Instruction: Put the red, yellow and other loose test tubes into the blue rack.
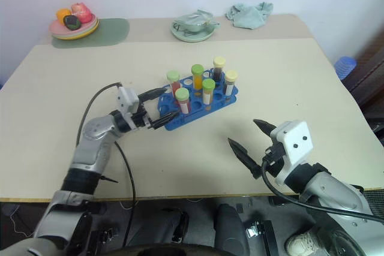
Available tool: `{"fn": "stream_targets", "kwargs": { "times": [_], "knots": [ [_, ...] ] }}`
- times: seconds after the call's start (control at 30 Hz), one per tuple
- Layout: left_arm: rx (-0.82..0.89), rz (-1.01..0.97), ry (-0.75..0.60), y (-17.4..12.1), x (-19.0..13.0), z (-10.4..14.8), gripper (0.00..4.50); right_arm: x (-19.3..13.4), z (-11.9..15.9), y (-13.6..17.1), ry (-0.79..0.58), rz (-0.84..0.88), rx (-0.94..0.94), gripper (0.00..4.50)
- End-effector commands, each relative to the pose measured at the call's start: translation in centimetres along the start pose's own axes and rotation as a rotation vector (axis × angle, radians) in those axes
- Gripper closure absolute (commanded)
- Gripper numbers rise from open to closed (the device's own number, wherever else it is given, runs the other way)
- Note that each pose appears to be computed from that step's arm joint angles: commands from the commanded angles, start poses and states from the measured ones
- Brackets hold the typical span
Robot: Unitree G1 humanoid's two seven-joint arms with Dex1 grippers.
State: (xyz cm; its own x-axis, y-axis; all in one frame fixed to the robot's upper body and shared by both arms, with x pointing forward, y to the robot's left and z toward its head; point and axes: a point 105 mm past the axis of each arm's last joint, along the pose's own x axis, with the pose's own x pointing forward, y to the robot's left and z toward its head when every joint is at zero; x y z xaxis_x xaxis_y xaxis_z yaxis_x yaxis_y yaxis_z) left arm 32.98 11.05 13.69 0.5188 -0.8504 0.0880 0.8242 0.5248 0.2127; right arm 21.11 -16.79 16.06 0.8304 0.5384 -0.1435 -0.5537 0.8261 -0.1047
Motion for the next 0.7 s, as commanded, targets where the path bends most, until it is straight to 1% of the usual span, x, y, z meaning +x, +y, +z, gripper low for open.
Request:
{"fn": "stream_targets", "kwargs": {
  "times": [0.03,0.13,0.23,0.27,0.3,0.47,0.6,0.7],
  "knots": [
    [0.013,-0.034,-0.029,-0.6,-1.2,2.2,0.05,-0.6,0.2,-0.7,0.0,-0.007,-0.042,0.27],
    [-0.019,-0.018,-0.04,-0.3,-2.4,2.7,0.05,-0.8,0.1,-1.2,-0.006,-0.012,-0.041,0.27],
    [-0.06,-0.032,-0.007,0.3,-4.5,3.1,0.05,-1.4,-0.6,-2.3,0.01,-0.05,-0.047,0.27],
    [-0.086,-0.058,0.021,0.2,-5.4,3.3,0.05,-1.8,-0.9,-2.8,0.014,-0.07,-0.046,0.27],
    [-0.061,-0.057,0.032,0.4,-6.4,3.6,0.05,-2.3,-1.1,-3.2,0.022,-0.085,-0.051,0.27],
    [-0.05,0.023,0.171,0.9,-10.1,3.0,0.05,-3.5,-1.5,-4.6,0.035,-0.129,-0.078,0.27],
    [-0.073,0.035,0.209,0.3,-11.6,2.7,0.05,-3.9,-1.4,-5.7,0.046,-0.134,-0.095,0.27],
    [-0.088,0.033,0.23,-0.4,-11.9,2.4,0.05,-3.9,-1.3,-6.5,0.047,-0.134,-0.099,0.27]
  ]
}}
